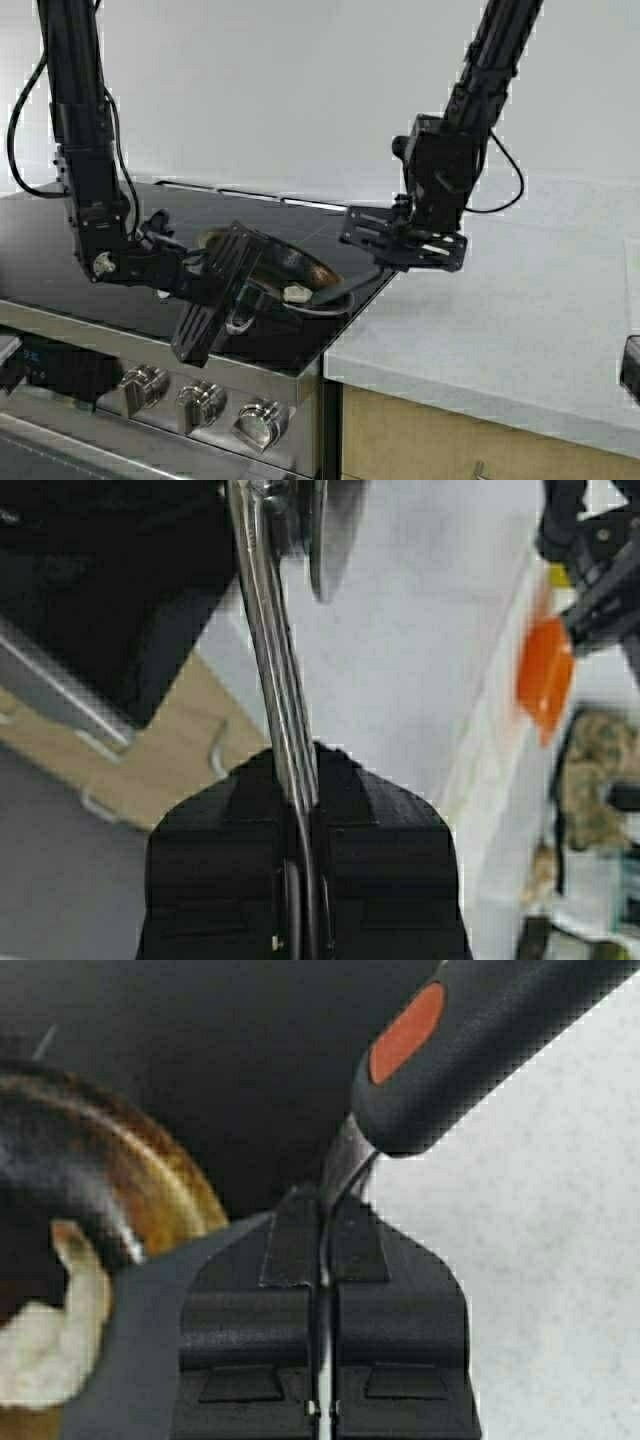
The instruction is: Add oil to the pan and cook the shrimp and serve it
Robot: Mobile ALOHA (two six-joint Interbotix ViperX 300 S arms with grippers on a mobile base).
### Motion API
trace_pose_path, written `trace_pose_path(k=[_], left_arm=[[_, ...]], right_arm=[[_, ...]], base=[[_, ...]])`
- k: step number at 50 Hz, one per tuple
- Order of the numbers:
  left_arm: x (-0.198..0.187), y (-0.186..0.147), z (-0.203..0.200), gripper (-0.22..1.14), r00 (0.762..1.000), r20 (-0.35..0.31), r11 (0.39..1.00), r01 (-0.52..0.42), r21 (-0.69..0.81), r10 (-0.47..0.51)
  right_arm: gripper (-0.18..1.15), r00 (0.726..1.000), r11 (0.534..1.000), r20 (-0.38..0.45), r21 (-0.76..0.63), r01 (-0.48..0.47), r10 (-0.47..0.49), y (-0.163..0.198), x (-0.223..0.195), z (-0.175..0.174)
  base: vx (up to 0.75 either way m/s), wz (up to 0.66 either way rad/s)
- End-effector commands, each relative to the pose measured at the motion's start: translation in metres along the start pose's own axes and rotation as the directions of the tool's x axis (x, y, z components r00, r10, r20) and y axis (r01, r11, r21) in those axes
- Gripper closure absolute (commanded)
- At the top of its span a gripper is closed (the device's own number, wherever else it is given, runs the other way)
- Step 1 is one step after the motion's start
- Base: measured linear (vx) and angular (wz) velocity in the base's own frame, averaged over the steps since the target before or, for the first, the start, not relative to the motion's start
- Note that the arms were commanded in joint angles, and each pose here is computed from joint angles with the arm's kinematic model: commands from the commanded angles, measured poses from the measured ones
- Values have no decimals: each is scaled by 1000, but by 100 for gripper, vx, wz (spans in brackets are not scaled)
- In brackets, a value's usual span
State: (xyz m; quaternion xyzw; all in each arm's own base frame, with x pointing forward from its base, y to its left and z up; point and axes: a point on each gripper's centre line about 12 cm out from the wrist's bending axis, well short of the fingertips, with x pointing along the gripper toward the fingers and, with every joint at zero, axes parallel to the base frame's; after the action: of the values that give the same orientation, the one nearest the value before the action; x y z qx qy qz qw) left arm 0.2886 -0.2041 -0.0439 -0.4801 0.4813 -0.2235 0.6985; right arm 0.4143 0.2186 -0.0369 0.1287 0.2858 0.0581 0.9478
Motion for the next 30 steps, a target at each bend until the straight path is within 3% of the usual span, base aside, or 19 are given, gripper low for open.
trace_pose_path(k=[1, 12, 30], left_arm=[[1, -16, 1, 89, 999, -7, 998, 49, 43, -49], [1, -16, 1, 89, 999, -7, 998, 49, 43, -49], [0, -15, 0, 89, 999, -8, 998, 46, 41, -46]], right_arm=[[87, 996, 998, 61, -11, -58, 59, 26, -9, 29], [87, 991, 996, 100, -4, -89, 89, 41, -11, 54], [87, 987, 992, 95, -7, -127, 127, 61, -9, 69]], base=[[0, 0], [0, 0], [0, 0]])
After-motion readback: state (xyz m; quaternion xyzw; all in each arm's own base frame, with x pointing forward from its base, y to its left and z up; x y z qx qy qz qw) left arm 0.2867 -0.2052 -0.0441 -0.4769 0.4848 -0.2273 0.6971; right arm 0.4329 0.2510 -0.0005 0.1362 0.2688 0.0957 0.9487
